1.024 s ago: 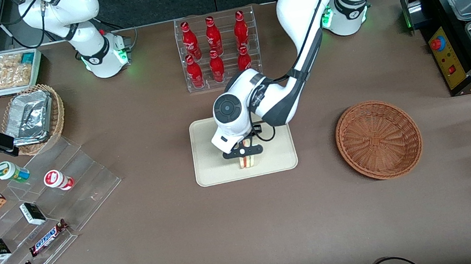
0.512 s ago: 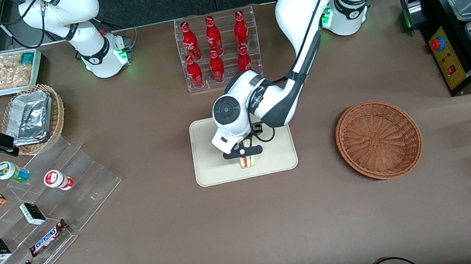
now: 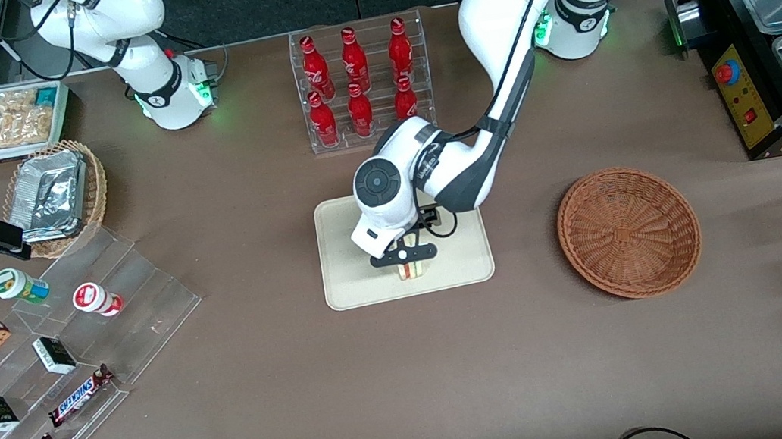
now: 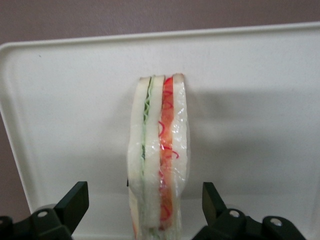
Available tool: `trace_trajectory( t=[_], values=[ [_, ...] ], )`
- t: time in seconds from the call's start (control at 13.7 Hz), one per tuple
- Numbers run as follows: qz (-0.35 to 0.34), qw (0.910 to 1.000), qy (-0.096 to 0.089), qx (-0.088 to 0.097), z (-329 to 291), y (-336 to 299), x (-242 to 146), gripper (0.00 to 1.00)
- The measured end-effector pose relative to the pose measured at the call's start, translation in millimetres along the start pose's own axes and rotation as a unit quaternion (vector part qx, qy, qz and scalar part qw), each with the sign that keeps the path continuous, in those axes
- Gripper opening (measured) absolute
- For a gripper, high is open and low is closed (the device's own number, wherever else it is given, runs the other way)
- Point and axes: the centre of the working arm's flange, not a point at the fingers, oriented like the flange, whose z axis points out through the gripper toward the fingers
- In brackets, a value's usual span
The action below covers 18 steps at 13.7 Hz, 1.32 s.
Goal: Place sandwich from basket to tray
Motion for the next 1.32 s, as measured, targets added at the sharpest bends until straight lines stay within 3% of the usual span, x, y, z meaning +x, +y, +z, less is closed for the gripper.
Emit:
trace_trajectory(
  t=[0.22, 0.59, 0.8, 1.32],
  values=[
    [-0.001, 1.0000, 0.005, -0.003, -35, -27, 20, 1.00],
    [-0.034, 0.9994, 0.004, -0.006, -117, -135, 70, 1.00],
    [-0.032, 0.9991, 0.002, -0.027, -146, -219, 98, 1.00],
    [-0.006, 0.9985, -0.003, -0.053, -176, -384, 98, 1.00]
  ],
)
